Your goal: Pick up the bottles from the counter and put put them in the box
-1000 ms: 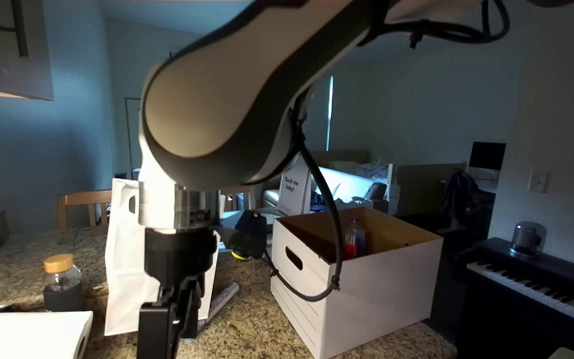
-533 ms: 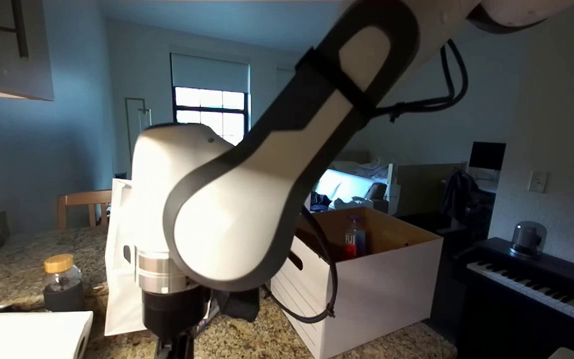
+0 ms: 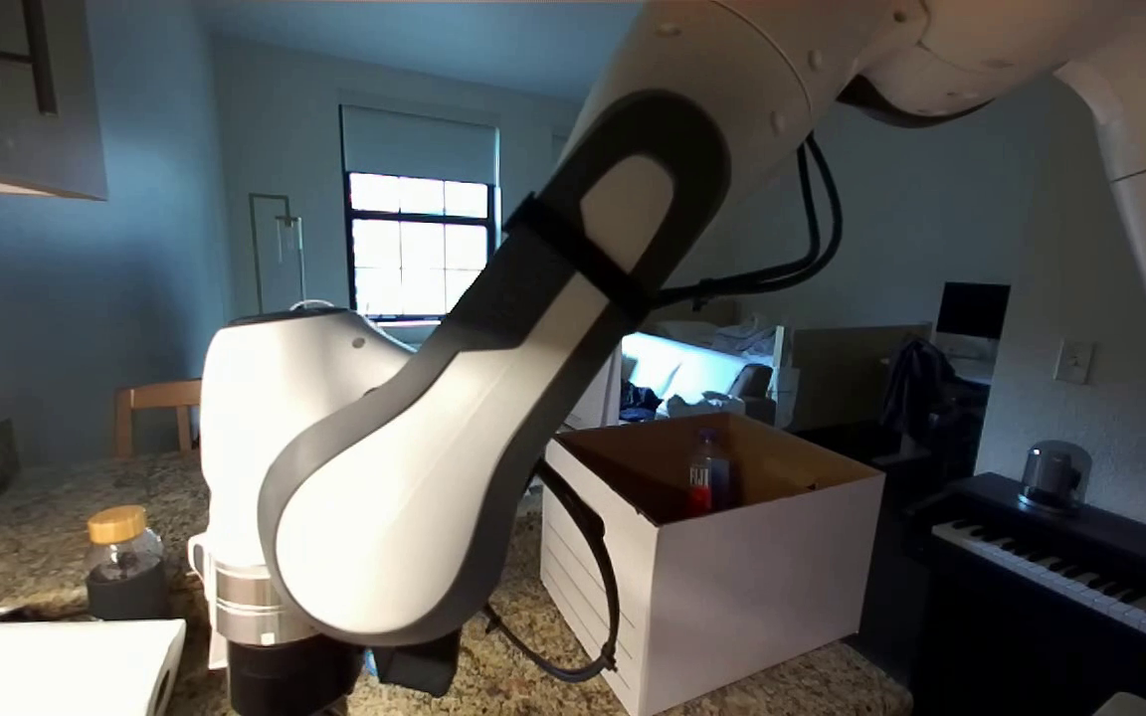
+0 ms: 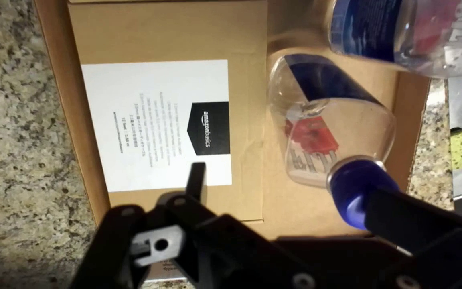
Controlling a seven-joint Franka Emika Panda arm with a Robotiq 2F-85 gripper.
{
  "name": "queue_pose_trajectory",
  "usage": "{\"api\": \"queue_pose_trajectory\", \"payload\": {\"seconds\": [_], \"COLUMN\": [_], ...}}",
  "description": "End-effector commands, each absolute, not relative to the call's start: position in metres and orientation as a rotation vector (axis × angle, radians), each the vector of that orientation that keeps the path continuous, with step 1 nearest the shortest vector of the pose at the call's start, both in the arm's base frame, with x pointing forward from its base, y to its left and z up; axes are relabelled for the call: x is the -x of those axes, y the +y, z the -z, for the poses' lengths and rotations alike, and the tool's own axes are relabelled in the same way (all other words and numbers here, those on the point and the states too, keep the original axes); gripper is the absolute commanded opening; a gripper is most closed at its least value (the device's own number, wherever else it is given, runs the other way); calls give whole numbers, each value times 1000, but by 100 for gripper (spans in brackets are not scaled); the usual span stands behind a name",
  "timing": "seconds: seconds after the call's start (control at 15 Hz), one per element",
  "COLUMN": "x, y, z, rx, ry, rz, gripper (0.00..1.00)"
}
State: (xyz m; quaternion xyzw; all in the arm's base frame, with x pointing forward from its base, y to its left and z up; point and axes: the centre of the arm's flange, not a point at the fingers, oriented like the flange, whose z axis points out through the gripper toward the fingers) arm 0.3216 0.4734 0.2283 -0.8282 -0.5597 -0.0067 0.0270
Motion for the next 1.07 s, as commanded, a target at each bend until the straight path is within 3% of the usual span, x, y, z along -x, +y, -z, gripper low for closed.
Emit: {"api": "queue_pose_trajectory", "payload": {"seconds": [0.0, 1.0], "x": [-323, -319], "y": [485, 470], "z": [-229, -261], "rx": [2563, 2620], "ry": [-1718, -1665], "rz": [24, 104], "gripper": [100, 100]}}
